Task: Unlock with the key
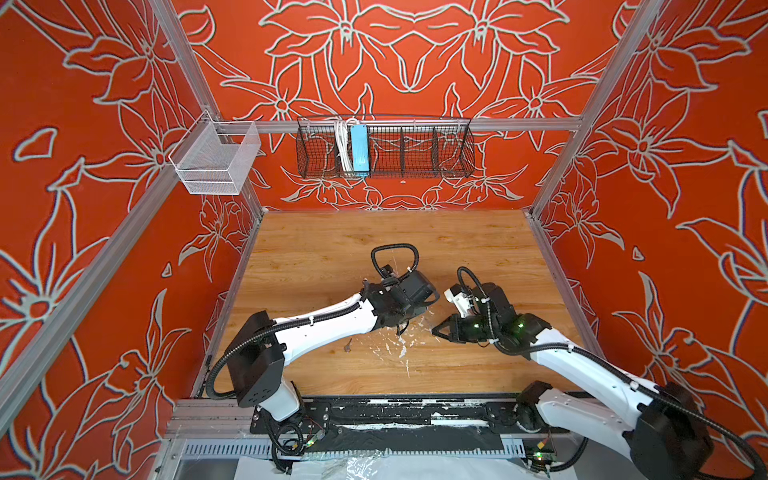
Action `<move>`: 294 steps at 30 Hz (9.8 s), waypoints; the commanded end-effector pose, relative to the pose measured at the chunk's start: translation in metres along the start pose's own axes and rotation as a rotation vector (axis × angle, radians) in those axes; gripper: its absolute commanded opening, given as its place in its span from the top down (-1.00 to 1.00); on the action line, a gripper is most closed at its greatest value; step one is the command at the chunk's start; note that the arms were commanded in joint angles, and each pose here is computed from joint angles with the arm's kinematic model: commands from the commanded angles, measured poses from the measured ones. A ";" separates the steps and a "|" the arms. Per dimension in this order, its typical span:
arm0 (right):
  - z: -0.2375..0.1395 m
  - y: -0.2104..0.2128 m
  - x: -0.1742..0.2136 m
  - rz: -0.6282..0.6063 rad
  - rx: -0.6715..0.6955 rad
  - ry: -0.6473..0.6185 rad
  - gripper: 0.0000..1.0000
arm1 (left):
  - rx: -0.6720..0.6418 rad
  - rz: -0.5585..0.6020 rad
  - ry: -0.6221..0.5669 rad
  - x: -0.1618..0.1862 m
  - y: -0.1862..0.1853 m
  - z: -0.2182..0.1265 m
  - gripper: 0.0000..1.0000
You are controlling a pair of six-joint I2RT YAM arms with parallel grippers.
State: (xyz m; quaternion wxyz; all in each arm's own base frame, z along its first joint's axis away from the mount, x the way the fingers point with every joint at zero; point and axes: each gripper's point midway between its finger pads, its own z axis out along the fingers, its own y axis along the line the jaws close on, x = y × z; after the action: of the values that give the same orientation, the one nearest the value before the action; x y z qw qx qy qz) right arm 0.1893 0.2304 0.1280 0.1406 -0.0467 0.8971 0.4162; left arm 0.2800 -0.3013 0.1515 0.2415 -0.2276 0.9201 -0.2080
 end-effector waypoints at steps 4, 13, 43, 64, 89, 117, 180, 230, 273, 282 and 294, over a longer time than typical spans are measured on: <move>0.006 0.015 -0.018 0.025 -0.037 -0.101 1.00 | 0.022 -0.075 -0.053 -0.015 -0.006 -0.011 0.77; 0.020 0.024 -0.018 0.006 -0.055 -0.100 1.00 | 0.024 -0.097 -0.050 -0.015 -0.009 -0.012 0.78; 0.017 0.029 -0.031 0.032 -0.077 -0.180 1.00 | 0.032 -0.116 -0.008 -0.006 -0.007 -0.012 0.84; -0.002 0.054 -0.054 0.017 -0.146 -0.296 1.00 | 0.148 -0.175 0.070 0.011 -0.025 -0.026 1.00; -0.003 0.065 -0.050 -0.093 -0.155 -0.250 1.00 | 0.199 -0.130 -0.051 -0.009 -0.027 -0.050 1.00; -0.022 0.077 -0.056 -0.018 -0.238 -0.342 0.44 | 0.224 -0.165 -0.158 -0.036 -0.015 -0.058 1.00; -0.022 0.128 -0.084 0.237 -0.552 -0.382 1.00 | 0.511 -0.275 -0.081 -0.037 -0.060 -0.095 1.00; -0.033 0.128 -0.082 0.159 -0.448 -0.402 0.66 | 0.386 -0.182 -0.203 -0.056 -0.048 -0.100 1.00; -0.054 0.115 -0.090 -0.352 0.045 -0.189 -0.03 | 0.556 0.979 -0.476 -0.028 -0.029 -0.112 1.00; -0.040 0.114 -0.105 -0.350 0.096 -0.166 -0.11 | 0.538 1.001 -0.481 -0.028 -0.029 -0.106 1.00; -0.035 0.103 -0.119 -0.375 0.190 -0.169 -0.25 | 0.560 1.016 -0.464 -0.022 -0.029 -0.104 1.00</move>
State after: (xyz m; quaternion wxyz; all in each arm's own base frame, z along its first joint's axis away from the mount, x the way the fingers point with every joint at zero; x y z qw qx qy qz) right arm 0.2713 0.2728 0.2568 0.2842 -0.1576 0.8899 0.3202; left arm 0.2479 -0.2816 0.2401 0.5334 0.2728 0.7662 -0.2324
